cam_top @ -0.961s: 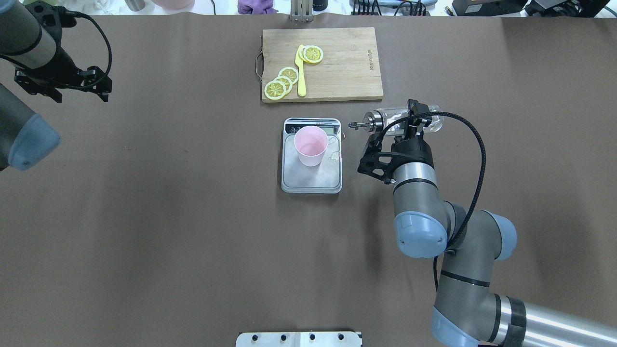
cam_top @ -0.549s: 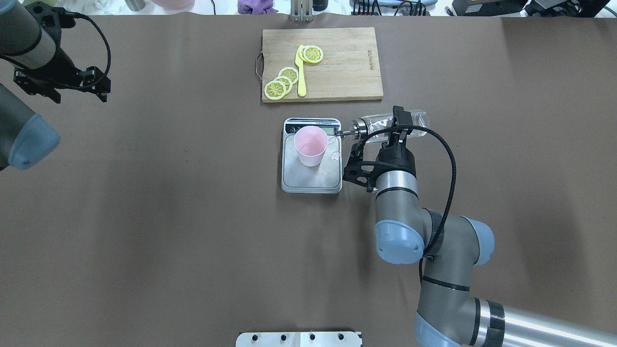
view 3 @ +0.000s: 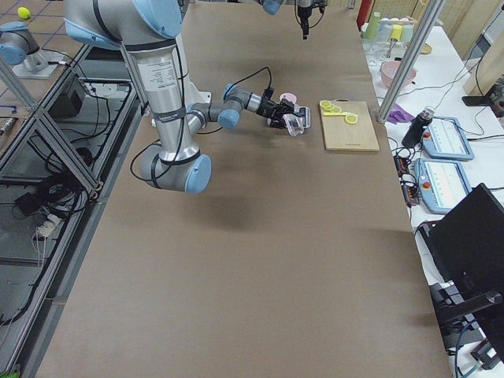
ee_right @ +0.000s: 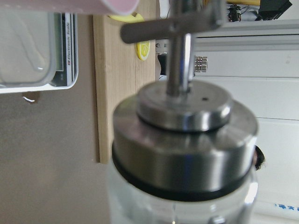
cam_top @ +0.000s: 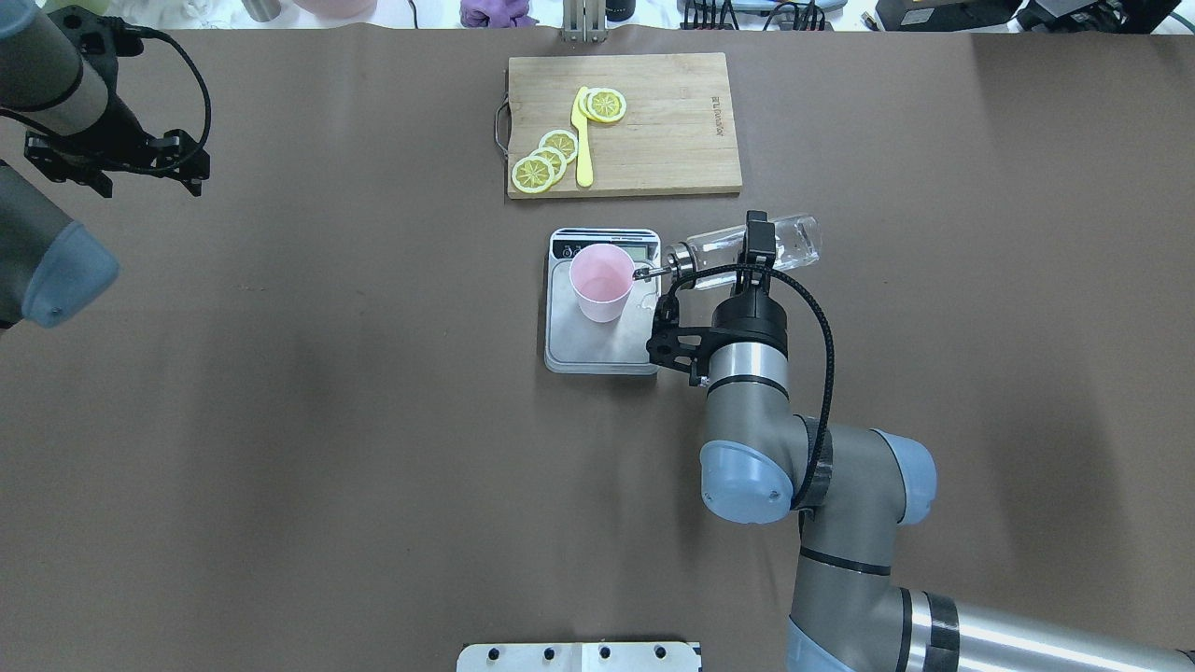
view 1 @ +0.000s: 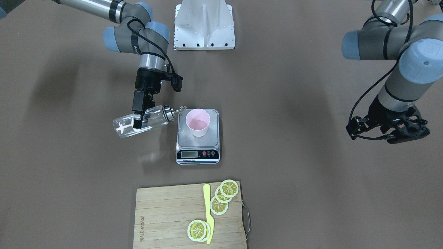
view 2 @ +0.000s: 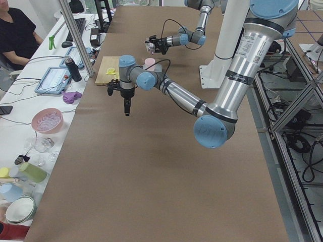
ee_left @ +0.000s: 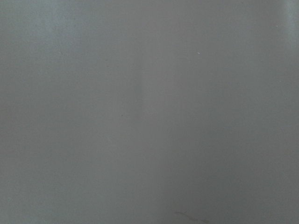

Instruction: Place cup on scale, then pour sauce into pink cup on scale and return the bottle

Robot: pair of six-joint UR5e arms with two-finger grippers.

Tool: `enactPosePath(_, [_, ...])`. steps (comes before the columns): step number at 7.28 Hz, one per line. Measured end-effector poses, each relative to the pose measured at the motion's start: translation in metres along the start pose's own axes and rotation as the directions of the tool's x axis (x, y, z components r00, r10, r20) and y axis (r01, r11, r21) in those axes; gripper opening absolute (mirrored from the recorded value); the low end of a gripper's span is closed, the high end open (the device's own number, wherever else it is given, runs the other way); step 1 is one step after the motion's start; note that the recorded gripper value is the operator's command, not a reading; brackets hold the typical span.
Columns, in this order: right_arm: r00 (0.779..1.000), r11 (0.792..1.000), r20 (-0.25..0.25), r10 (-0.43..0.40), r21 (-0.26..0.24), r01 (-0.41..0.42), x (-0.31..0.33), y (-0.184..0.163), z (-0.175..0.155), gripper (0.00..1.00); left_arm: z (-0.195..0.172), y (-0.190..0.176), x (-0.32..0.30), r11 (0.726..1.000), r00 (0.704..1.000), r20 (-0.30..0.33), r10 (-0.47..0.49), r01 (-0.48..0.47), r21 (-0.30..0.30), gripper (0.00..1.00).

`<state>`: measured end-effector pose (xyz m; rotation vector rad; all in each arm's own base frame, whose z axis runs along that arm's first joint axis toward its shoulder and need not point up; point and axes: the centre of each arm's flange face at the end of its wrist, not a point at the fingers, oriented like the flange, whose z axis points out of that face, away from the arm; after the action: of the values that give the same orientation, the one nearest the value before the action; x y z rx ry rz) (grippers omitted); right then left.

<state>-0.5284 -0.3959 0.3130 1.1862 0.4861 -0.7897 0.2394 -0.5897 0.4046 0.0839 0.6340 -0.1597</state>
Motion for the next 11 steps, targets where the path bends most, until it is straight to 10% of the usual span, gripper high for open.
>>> enactPosePath(11, [0.974,0.974,-0.040,-0.223,-0.048,0.221,0.013,-0.020,0.022,0.17,0.008,-0.002,-0.003,1.000,1.000,0.009,-0.005,0.005,-0.005,0.98])
